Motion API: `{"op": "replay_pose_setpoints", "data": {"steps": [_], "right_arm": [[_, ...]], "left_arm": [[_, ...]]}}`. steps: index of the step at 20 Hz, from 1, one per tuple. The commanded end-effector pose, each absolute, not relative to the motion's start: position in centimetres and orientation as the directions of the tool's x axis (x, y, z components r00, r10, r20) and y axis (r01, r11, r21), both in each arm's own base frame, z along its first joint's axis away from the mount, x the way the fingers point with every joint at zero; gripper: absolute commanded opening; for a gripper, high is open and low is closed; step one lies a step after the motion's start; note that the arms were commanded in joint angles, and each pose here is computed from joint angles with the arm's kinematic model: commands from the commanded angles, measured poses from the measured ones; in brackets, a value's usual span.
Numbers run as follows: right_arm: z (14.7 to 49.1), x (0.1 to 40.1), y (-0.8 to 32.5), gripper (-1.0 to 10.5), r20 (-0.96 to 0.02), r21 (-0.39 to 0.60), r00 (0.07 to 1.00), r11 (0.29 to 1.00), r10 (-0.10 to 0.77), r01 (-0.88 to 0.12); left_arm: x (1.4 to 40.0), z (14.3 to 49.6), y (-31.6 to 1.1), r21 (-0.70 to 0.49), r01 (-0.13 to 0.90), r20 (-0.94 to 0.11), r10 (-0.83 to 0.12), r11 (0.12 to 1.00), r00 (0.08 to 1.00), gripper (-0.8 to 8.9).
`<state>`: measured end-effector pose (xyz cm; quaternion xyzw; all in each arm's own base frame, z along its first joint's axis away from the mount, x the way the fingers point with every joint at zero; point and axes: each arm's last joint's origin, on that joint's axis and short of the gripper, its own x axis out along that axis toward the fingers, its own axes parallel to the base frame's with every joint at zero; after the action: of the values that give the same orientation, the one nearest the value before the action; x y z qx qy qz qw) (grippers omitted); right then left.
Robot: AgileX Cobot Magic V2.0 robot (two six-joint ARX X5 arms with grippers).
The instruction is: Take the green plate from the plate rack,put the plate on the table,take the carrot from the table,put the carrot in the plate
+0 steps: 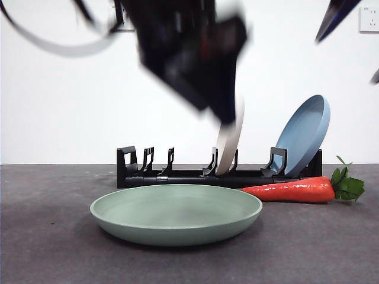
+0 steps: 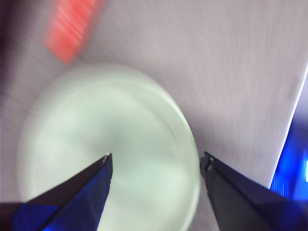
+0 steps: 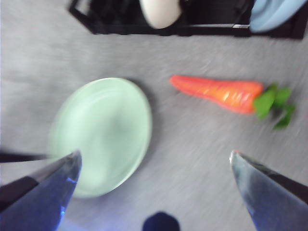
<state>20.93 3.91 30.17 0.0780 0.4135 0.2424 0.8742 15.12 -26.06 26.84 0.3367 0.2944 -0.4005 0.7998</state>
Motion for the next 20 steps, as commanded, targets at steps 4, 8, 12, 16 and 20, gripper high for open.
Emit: {"op": "replay_pose_setpoints", "data": {"steps": [4,8,12,16,20], "right_arm": [[26.9,25.8,5.8,6.0,-0.737,-0.014,0.580,0.850,0.347,-0.526],[24.3,28.3,7.2,6.0,-0.763,-0.167,0.578,0.776,0.289,-0.608],[21.3,30.6,7.7,6.0,-0.778,-0.174,0.559,0.757,0.286,-0.629],[18.0,31.9,8.0,6.0,-0.824,-0.160,0.497,0.730,0.272,-0.664],[15.9,32.5,8.2,5.9,-0.849,-0.138,0.459,0.729,0.262,-0.670]], "left_arm": [[12.5,34.9,-21.1,0.215,0.783,-0.560,-0.583,0.584,0.589,3.14],[9.9,38.3,-16.5,0.141,0.758,-0.440,-0.646,0.637,0.624,3.14],[7.7,40.1,-12.6,0.052,0.739,-0.353,-0.680,0.672,0.643,3.14],[6.5,40.9,-10.2,0.012,0.731,-0.291,-0.697,0.683,0.656,3.14],[6.1,41.1,-9.4,-0.002,0.700,-0.275,-0.673,0.714,0.686,3.14]]}}
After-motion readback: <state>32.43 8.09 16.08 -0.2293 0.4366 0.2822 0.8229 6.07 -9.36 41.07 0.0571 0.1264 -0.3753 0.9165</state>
